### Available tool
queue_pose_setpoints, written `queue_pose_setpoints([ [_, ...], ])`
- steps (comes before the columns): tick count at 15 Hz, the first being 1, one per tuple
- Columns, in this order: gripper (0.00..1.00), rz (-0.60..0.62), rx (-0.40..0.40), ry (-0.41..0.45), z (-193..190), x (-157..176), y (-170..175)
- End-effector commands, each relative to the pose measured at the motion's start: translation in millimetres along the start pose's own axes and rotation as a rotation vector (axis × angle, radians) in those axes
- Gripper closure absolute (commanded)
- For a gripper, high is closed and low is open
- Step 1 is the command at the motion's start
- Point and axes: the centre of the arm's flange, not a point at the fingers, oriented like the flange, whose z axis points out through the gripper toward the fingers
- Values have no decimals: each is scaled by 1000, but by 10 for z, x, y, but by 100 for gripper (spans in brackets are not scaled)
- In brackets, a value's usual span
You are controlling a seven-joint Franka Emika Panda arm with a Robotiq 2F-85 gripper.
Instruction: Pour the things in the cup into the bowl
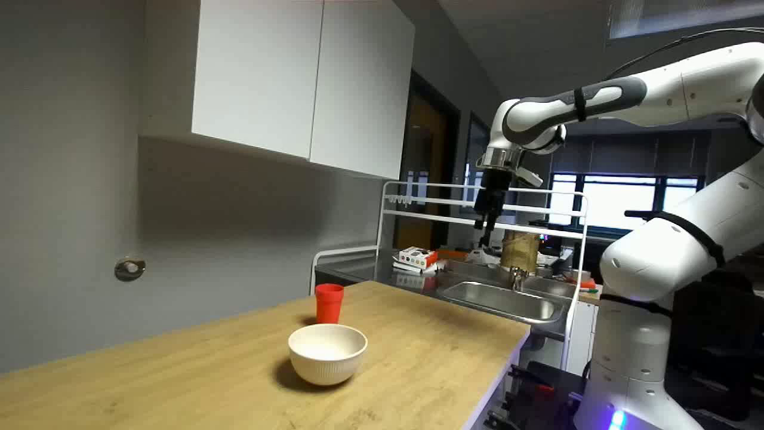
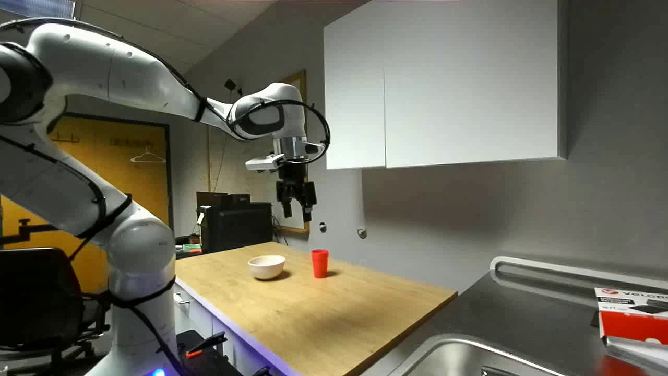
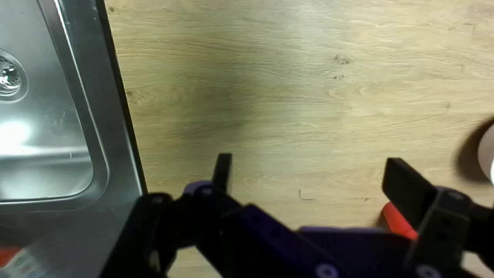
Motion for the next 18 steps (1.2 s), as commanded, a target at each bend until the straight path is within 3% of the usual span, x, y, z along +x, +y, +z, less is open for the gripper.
queue_pose_setpoints([
  [1,0,0,0,1,-4,0,0],
  [9,0,0,0,3,-12,-2,0],
  [13,0,-9,-11,-32,196,301,-173],
  [18,0,-89,-76,-65,614,951,-734],
])
